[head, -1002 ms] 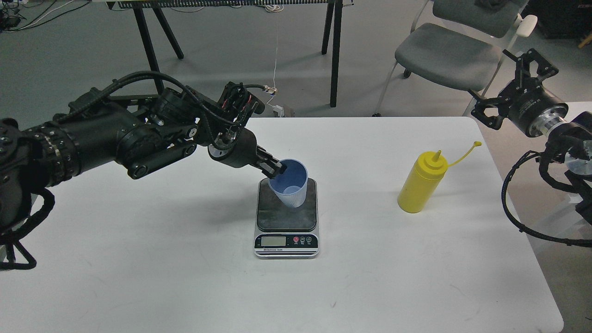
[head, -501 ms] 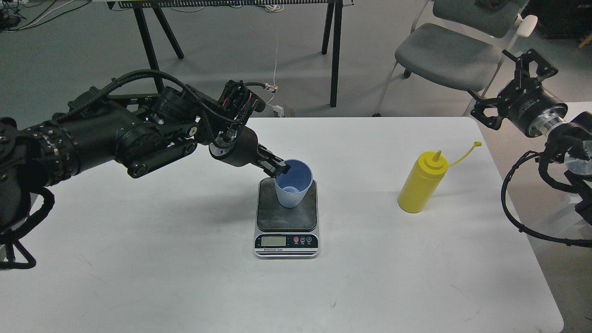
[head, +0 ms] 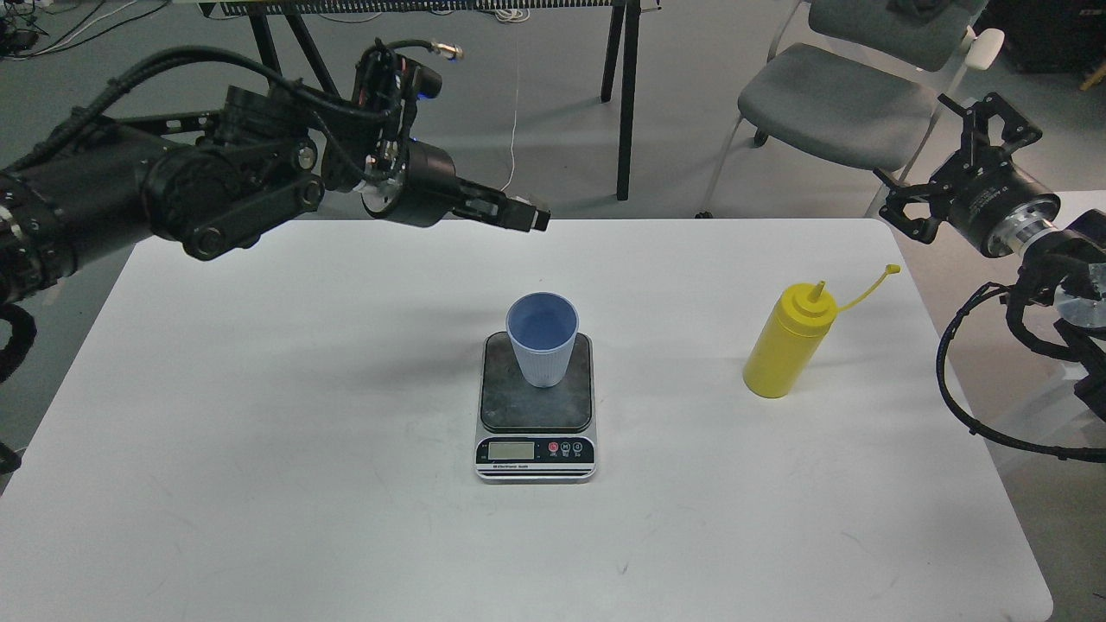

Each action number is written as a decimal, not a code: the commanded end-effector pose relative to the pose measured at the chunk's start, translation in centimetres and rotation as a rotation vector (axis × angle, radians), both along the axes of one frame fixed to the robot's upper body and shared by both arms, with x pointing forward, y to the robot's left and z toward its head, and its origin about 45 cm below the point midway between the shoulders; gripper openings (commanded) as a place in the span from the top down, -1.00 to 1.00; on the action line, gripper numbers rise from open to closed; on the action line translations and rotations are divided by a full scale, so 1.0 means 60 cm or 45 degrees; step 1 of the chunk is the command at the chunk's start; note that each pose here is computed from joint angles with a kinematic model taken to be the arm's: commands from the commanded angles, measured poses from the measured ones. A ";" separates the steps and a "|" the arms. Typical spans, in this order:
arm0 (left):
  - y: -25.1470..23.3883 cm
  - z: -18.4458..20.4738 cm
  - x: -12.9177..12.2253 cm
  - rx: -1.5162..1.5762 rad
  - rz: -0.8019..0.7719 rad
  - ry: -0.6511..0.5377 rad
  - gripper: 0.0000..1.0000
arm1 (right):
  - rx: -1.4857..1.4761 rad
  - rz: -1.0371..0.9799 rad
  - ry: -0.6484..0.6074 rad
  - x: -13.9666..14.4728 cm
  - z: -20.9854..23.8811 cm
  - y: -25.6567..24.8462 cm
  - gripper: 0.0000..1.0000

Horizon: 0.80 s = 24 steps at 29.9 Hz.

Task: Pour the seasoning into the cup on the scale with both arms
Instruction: 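Open the left gripper and lift it away from the cup, then move the right gripper down to the yellow squeeze bottle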

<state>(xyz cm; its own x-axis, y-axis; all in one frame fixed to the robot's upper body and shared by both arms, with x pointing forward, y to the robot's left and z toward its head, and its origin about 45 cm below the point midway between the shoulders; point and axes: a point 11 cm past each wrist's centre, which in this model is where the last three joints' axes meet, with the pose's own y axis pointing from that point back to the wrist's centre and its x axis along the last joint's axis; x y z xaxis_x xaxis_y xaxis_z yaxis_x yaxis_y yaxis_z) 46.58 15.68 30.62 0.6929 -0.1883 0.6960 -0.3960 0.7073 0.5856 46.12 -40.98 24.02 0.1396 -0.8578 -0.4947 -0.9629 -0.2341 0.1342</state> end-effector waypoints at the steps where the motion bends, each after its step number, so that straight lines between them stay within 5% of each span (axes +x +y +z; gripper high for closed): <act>1: 0.044 0.076 0.033 -0.332 0.206 0.003 -0.43 | 0.001 -0.003 -0.003 0.000 0.003 -0.002 -0.99; 5: 0.160 0.164 0.071 -0.912 0.539 0.017 -0.43 | 0.014 -0.026 -0.013 -0.002 0.008 -0.014 -0.99; 10: 0.314 0.154 0.089 -1.439 0.928 0.023 -0.43 | 0.017 -0.050 -0.021 -0.008 0.012 -0.031 -0.99; 20: 0.449 -0.038 0.035 -1.741 1.391 0.116 -0.44 | -0.002 -0.191 -0.198 -0.066 0.075 -0.133 -0.98; 24: 0.446 -0.089 0.019 -1.765 1.455 0.172 -0.44 | -0.049 -0.318 -0.208 -0.107 0.080 -0.204 -0.98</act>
